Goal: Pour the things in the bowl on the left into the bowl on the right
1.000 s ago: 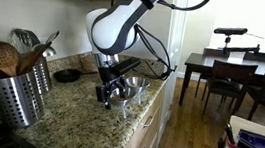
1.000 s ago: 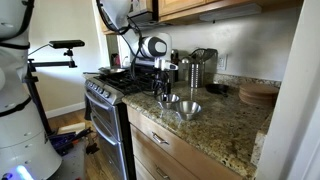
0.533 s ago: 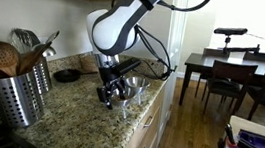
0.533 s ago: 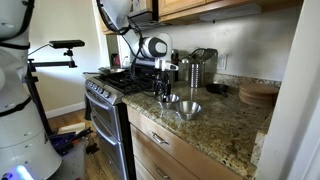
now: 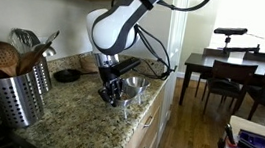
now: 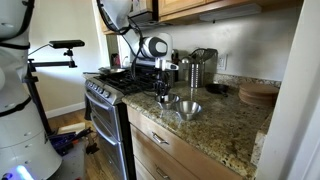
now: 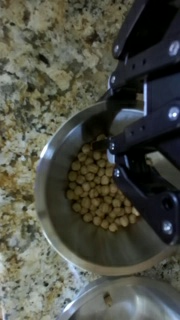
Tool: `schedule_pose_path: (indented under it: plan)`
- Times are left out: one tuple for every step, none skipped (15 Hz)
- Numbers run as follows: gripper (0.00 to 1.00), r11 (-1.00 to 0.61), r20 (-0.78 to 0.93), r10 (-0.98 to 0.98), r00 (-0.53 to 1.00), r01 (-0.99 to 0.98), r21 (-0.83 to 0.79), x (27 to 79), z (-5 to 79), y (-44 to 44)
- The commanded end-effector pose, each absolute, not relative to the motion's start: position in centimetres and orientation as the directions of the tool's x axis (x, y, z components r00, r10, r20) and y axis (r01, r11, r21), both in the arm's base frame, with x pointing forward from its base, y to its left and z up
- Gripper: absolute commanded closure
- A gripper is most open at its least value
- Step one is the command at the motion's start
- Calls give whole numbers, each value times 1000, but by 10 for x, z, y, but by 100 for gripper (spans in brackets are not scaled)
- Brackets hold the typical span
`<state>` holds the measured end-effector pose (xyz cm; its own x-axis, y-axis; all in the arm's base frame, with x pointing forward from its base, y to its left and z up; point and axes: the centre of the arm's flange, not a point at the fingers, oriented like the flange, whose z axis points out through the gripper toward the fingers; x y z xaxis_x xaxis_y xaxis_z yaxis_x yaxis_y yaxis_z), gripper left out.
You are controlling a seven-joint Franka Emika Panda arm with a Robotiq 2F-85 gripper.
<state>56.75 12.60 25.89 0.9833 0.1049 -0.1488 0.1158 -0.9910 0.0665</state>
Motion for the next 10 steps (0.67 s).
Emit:
schedule_pose_path:
  plan:
    - [91,-991,-130,89,987,101,90,568,258,128]
    - [94,-991,-129,89,988,102,92,569,259,128]
    - [90,-991,-124,88,988,100,93,570,261,128]
    - [90,-991,-121,88,989,99,93,571,262,127]
    - [91,-991,-118,86,989,98,94,572,264,127]
    - [90,-991,-116,85,990,96,94,572,265,126]
    - [90,-991,-114,84,990,95,95,572,267,126]
    - [90,-991,-112,82,990,93,96,573,268,125]
    - [91,-991,-108,79,991,89,97,573,272,125]
    - [91,-991,-103,75,992,86,99,573,275,124]
